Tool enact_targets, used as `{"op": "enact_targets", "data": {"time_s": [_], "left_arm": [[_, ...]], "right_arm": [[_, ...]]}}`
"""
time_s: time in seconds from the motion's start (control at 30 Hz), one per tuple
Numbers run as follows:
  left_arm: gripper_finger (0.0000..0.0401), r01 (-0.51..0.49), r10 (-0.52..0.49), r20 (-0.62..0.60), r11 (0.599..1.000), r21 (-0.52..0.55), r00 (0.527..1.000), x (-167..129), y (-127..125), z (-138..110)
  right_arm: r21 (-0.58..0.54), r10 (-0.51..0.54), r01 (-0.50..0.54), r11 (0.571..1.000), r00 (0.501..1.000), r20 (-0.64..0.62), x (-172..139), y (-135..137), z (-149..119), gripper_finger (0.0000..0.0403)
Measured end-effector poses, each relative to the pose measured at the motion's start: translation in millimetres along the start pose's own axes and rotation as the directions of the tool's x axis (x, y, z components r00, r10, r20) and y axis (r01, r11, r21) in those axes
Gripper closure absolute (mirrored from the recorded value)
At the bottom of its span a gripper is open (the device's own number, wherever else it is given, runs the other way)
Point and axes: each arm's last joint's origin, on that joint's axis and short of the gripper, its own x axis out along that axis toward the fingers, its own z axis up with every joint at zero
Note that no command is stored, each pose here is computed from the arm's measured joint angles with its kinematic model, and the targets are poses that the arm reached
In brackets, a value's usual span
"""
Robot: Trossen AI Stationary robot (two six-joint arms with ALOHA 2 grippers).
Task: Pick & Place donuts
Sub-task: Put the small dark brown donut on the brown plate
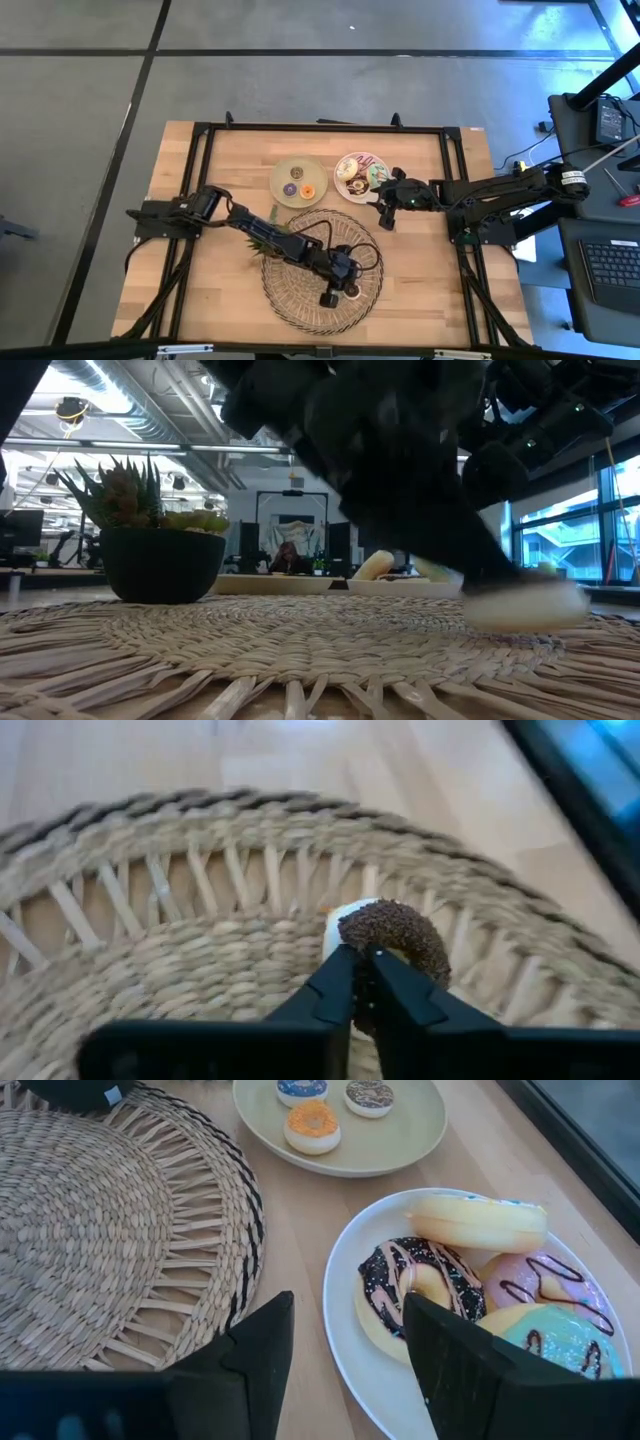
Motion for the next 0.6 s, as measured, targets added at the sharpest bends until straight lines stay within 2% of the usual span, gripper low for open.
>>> {"op": "enact_targets", "data": {"time_s": [0.1,0.17,0.3,0.43,0.6], "left_arm": [[0.0394,0.016,-0.016,-0.001,0.999,0.04,1.0,-17,-1,11],[0.0393,-0.011,0.012,-0.001,0.997,0.077,1.0,-35,1,23],[0.0396,-0.206,0.215,-0.106,0.974,0.094,0.971,-84,22,35],[0.0396,-0.405,0.412,-0.148,0.911,0.08,0.899,-136,51,39],[0.0397,-0.522,0.507,-0.189,0.852,-0.039,0.841,-179,99,14]], "right_arm": [[-0.002,-0.001,0.0,1.0,1.0,-0.006,0,0,-1,0.0212],[-0.002,-0.001,0.001,1.0,1.0,-0.007,0,0,-1,0.0212],[-0.001,-0.001,0.0,1.0,1.0,-0.006,0,0,-1,0.0212],[-0.001,0.0,0.0,1.0,1.0,-0.006,0,0,-1,0.0212],[-0.034,0.0,0.0,0.999,1.0,-0.005,0,0,0,0.0212]]}}
